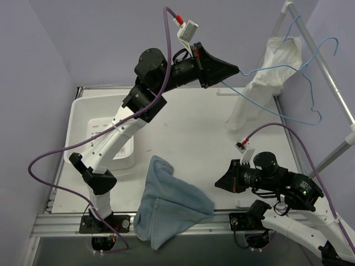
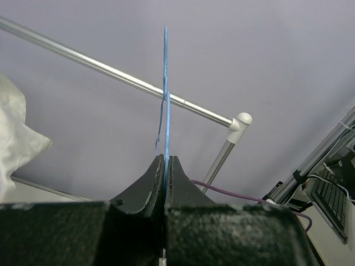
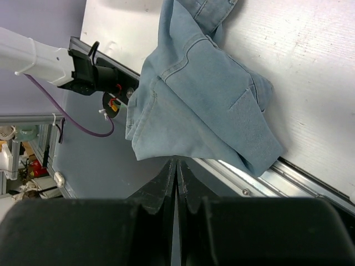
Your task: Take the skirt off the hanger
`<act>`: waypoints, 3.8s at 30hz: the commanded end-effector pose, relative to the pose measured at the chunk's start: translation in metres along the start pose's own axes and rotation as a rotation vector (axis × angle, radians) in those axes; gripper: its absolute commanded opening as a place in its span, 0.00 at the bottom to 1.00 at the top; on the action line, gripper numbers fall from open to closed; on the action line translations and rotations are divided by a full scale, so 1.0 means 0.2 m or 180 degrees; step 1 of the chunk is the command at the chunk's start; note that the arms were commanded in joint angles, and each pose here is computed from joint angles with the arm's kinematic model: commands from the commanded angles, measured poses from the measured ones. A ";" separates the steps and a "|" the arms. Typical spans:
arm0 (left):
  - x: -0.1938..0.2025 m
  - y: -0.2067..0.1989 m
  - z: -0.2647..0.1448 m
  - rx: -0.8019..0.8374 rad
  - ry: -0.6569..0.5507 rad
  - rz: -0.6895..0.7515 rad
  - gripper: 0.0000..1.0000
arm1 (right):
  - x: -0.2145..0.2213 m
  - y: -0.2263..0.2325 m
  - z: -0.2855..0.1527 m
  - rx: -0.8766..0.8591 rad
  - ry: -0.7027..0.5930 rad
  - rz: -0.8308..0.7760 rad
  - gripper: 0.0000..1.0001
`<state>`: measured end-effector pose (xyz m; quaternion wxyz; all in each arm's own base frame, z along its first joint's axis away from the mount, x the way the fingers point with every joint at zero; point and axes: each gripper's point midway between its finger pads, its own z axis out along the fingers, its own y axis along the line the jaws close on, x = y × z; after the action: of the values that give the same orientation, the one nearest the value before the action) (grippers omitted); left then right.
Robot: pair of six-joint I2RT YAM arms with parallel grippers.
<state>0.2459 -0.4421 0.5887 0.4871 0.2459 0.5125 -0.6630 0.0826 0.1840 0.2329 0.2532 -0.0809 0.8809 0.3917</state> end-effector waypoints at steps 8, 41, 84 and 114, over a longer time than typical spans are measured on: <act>0.08 -0.13 0.17 0.0425 0.0060 -0.0107 0.02 | 0.00 -0.02 -0.04 -0.0007 -0.0161 0.0057 0.00; 0.31 0.16 -0.81 -0.1835 0.0775 0.0034 0.94 | -0.08 -0.10 -0.09 0.0428 -0.0389 0.0087 0.65; 1.73 0.22 -1.71 -0.4570 0.0699 -0.2731 0.94 | -0.14 -0.21 -0.10 0.0850 -0.0564 0.0114 0.67; 2.08 0.54 -1.96 -0.5228 0.1089 -0.3026 0.94 | -0.15 -0.27 -0.13 0.0959 -0.0803 0.0332 0.67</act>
<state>0.1048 -0.2308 0.0585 0.1189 -0.3302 0.9237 -0.1535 0.1101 0.1246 0.2321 0.3492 0.0441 0.8912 0.2861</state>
